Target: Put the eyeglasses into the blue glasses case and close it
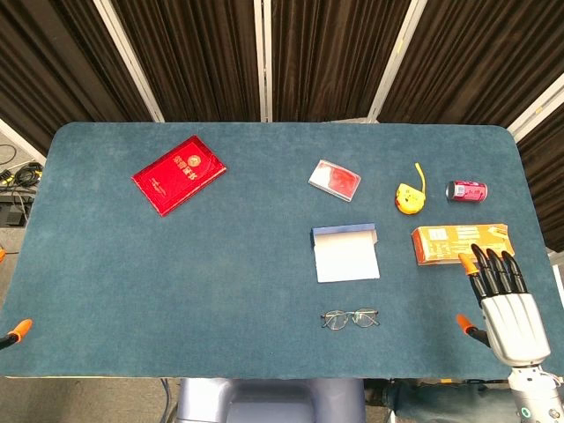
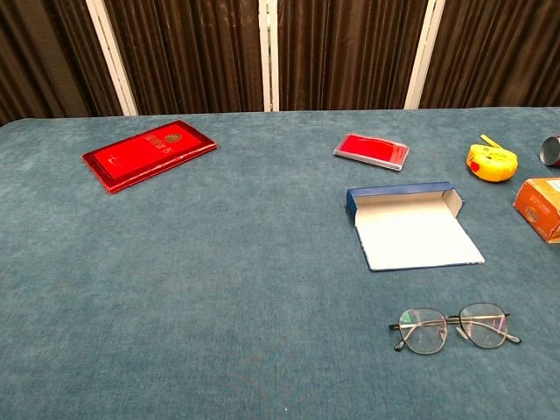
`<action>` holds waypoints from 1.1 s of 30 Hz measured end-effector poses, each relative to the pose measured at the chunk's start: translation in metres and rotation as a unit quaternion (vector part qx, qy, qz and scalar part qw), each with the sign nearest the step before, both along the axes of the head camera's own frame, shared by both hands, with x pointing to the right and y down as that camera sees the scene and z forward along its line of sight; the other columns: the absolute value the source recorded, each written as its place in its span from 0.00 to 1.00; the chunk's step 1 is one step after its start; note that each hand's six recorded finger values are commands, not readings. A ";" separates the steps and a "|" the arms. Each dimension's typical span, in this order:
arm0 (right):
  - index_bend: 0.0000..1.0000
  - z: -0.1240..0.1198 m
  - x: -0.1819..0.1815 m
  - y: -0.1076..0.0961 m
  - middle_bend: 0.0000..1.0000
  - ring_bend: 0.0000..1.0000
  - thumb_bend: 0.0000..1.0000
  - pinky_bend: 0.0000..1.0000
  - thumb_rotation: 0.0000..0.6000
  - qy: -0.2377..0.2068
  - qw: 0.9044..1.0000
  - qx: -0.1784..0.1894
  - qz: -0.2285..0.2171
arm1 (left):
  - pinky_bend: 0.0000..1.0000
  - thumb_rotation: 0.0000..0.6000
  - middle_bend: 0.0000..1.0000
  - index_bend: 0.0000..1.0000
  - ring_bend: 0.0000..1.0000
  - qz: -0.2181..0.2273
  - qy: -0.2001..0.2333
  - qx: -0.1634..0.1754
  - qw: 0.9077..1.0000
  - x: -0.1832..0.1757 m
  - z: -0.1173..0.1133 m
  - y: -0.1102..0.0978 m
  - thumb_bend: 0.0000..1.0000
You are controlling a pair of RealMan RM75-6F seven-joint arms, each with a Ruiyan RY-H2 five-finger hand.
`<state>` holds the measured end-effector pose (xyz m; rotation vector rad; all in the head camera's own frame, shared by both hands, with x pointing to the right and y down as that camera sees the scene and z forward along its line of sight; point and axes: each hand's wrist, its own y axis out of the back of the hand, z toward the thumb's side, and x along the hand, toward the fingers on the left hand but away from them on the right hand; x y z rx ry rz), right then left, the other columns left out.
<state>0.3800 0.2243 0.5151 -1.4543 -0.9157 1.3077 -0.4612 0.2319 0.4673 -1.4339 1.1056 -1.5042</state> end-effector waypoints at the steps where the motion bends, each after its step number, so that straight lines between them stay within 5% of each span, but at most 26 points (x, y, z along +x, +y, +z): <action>1: 0.00 0.000 0.000 0.000 0.00 0.00 0.00 0.00 1.00 0.000 1.000 -0.001 -0.001 | 0.00 1.00 0.00 0.00 0.00 0.000 0.000 0.000 1.000 0.000 0.000 0.000 0.00; 14: 0.01 0.017 -0.016 0.002 0.00 0.00 0.00 0.00 1.00 -0.006 0.998 -0.046 -0.035 | 0.00 1.00 0.00 0.00 0.00 -0.003 -0.007 -0.003 1.000 0.000 0.003 -0.001 0.00; 21: 0.31 0.049 -0.047 -0.013 0.00 0.00 0.00 0.00 1.00 -0.018 0.987 -0.119 -0.103 | 0.00 1.00 0.00 0.00 0.00 -0.007 -0.020 -0.013 1.000 0.000 0.014 -0.005 0.00; 33: 0.44 0.119 -0.119 -0.026 0.00 0.00 0.13 0.00 1.00 -0.026 0.960 -0.216 -0.178 | 0.00 1.00 0.00 0.00 0.00 -0.022 -0.044 -0.029 0.998 -0.006 0.030 -0.013 0.00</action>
